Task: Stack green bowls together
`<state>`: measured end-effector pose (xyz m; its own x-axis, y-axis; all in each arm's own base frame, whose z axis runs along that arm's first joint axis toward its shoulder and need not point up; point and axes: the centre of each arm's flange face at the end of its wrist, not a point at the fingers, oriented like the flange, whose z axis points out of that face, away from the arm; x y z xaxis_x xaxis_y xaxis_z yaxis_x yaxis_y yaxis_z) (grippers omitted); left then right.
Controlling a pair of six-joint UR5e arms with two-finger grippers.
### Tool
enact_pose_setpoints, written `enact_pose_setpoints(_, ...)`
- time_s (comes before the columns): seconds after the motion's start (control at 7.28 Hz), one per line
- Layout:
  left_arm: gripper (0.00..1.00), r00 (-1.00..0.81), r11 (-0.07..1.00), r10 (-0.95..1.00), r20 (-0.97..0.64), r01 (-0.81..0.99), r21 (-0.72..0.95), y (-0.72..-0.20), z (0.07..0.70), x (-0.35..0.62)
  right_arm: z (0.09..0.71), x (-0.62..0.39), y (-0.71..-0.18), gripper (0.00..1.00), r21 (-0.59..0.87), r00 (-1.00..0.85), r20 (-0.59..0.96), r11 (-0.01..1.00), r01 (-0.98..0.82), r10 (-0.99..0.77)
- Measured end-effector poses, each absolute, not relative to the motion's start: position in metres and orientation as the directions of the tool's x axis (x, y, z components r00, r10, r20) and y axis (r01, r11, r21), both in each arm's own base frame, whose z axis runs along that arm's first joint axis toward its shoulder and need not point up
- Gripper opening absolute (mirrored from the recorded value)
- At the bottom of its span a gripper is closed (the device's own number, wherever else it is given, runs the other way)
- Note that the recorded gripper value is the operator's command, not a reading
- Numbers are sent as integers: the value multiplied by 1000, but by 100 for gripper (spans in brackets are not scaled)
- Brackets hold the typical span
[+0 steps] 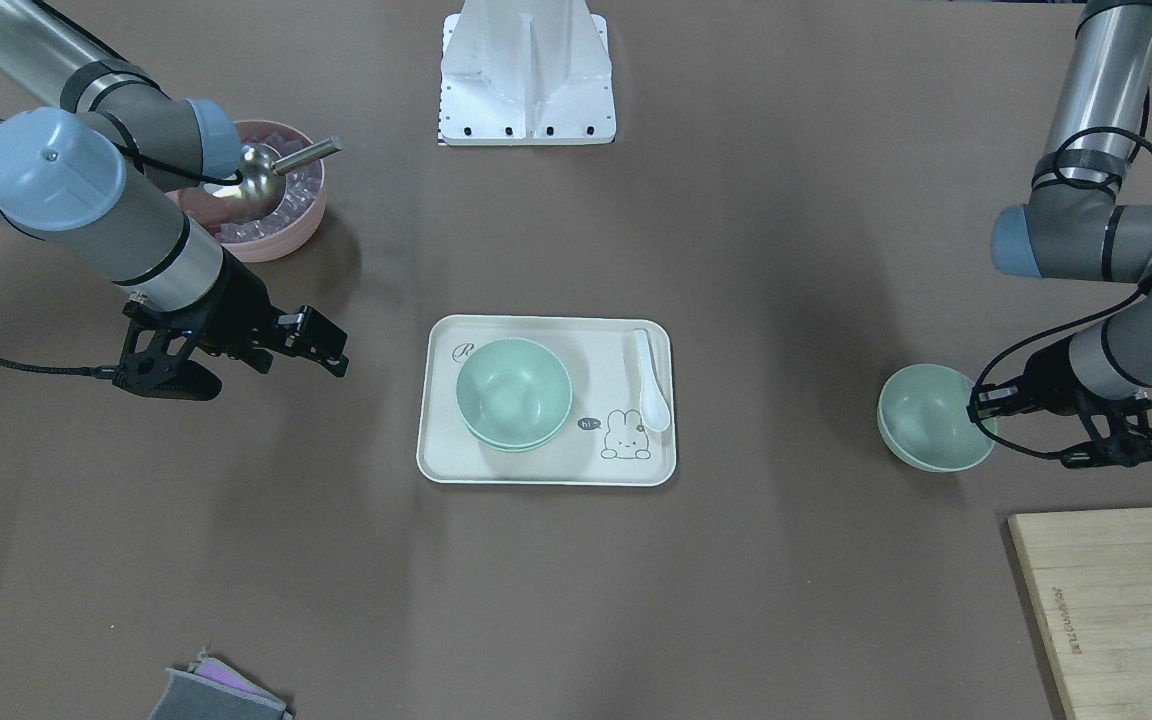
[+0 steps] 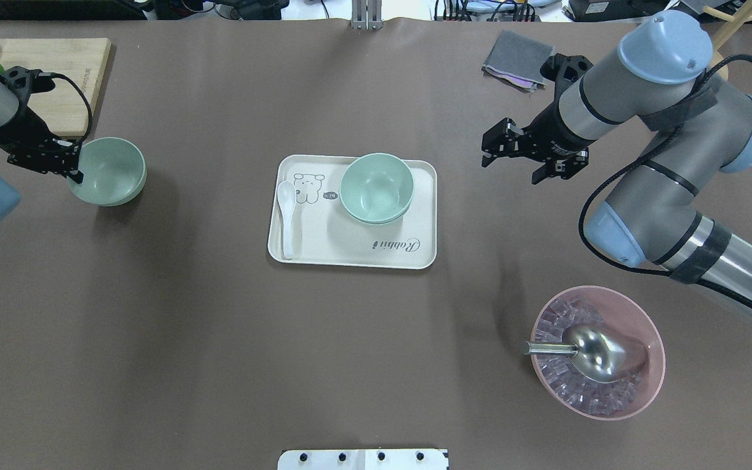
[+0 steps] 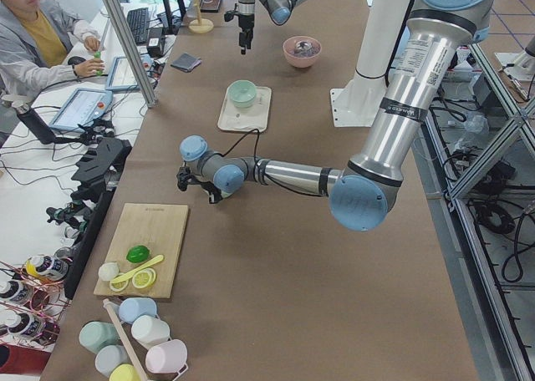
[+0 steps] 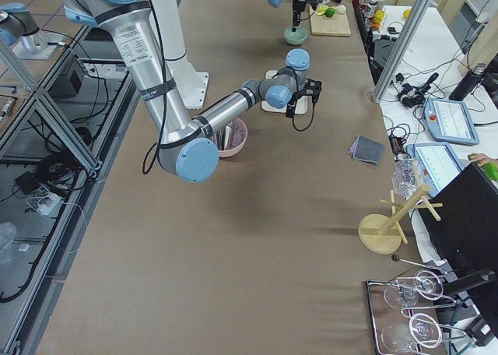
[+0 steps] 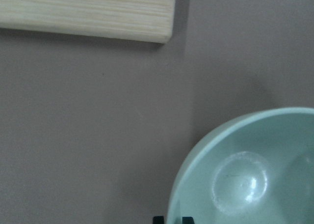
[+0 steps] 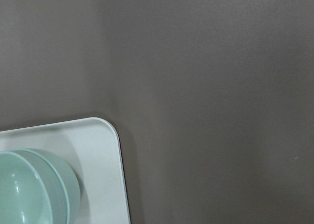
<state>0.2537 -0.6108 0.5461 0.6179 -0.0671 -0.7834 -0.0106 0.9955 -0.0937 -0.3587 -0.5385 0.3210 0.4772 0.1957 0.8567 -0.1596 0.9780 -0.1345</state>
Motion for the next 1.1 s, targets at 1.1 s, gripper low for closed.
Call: enact_pose_setpoints(1.1, 0, 428, 982, -190, -884, 60, -182, -564, 219, 475, 537, -119, -534, 100, 67, 591, 806, 997, -29, -37)
